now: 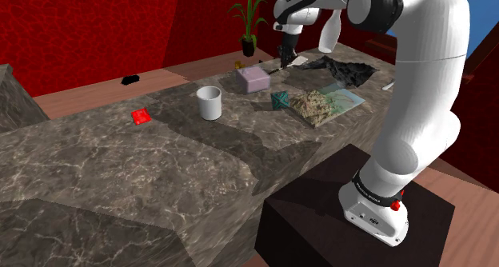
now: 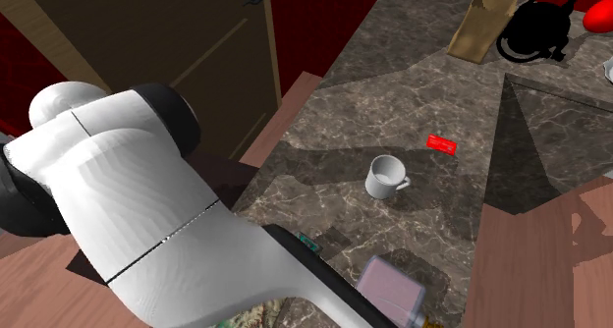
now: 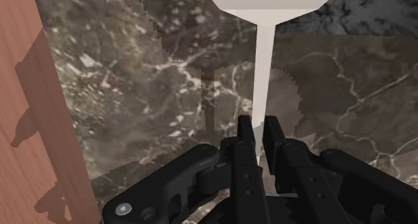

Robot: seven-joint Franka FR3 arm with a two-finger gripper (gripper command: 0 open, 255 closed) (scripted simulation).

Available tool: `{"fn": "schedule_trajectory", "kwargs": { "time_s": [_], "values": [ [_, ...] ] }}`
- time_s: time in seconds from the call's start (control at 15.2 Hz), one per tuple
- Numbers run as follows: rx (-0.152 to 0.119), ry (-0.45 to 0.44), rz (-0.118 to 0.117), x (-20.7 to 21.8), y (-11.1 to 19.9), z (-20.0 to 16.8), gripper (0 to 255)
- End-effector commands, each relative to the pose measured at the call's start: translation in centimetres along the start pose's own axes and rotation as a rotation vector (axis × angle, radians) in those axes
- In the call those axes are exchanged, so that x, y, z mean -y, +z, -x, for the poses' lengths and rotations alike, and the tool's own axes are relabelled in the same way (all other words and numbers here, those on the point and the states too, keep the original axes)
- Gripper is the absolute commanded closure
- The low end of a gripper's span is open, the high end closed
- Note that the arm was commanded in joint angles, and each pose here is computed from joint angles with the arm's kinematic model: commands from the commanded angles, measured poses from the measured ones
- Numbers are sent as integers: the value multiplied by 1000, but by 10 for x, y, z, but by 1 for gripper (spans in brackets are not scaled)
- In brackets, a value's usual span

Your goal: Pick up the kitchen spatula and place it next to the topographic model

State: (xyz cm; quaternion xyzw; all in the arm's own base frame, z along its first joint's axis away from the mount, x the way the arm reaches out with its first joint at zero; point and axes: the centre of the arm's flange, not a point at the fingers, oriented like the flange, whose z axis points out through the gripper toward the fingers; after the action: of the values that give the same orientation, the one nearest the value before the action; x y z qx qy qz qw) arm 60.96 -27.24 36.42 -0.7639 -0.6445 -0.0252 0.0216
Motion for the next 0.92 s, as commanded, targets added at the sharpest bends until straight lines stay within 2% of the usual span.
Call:
{"fn": "schedule_trajectory", "kwargs": {
  "time_s": [0.0, 0.53, 0.59, 0.86],
  "values": [
    [0, 0, 0, 0, 11, 1, 255],
    [0, 0, 0, 0, 14, 2, 255],
    [0, 0, 0, 0, 14, 2, 0],
    [0, 0, 0, 0, 14, 2, 0]
  ]
}}
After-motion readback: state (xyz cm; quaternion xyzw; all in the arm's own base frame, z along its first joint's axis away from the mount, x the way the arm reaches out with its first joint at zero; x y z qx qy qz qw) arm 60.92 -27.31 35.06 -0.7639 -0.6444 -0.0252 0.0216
